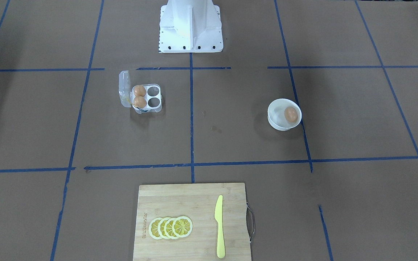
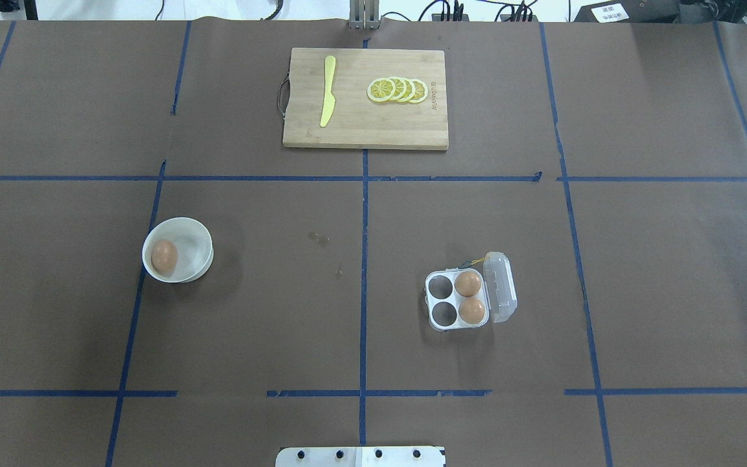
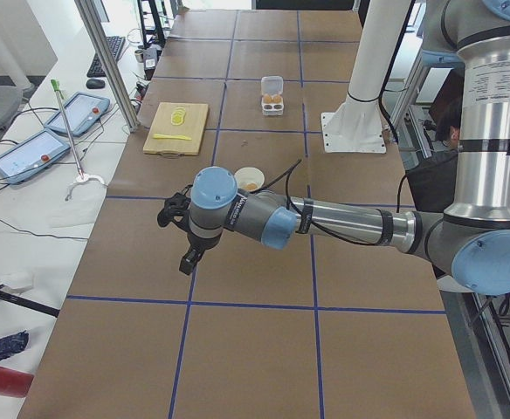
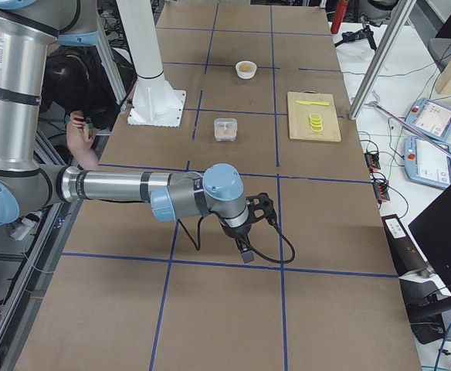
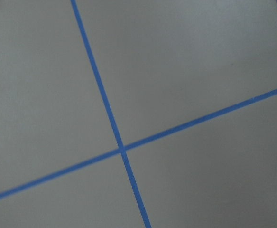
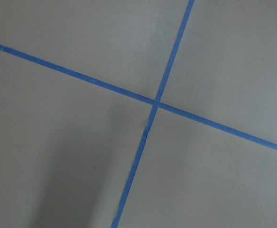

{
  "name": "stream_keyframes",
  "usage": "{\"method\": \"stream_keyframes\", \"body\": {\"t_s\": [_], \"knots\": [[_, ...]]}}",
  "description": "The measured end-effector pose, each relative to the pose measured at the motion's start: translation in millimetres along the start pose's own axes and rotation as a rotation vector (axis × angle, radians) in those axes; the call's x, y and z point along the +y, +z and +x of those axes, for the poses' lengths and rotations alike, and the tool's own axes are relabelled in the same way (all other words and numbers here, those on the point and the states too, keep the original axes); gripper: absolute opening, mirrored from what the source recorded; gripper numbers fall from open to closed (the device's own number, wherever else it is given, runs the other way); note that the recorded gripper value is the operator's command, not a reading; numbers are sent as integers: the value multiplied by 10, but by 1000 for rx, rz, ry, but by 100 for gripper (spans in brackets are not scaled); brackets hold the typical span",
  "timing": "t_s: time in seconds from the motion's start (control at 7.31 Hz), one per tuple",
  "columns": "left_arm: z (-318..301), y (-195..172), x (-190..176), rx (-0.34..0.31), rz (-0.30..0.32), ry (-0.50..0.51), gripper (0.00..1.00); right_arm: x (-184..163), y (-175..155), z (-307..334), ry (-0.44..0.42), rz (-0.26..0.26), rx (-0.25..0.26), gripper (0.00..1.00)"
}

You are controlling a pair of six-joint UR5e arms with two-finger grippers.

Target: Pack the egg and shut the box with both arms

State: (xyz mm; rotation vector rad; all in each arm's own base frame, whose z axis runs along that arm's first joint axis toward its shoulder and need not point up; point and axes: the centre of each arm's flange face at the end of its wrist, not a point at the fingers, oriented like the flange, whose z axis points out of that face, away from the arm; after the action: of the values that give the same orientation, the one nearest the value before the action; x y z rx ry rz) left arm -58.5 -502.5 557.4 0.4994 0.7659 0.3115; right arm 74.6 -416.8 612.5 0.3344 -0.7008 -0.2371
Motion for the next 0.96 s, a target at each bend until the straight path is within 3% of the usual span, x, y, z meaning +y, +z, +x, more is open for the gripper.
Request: {"method": "stream_keyframes", "body": {"t_s": [0.27, 0.68, 0.96], "knots": [[-26, 20, -83, -14, 143, 128, 100, -51, 0, -44, 35, 16, -41, 100], [176, -5, -127, 11, 260, 199, 100, -89, -23, -115, 64, 38, -87, 100], [749, 348, -303, 101, 262, 213, 100, -110, -24, -150, 55, 46, -98, 100]]}}
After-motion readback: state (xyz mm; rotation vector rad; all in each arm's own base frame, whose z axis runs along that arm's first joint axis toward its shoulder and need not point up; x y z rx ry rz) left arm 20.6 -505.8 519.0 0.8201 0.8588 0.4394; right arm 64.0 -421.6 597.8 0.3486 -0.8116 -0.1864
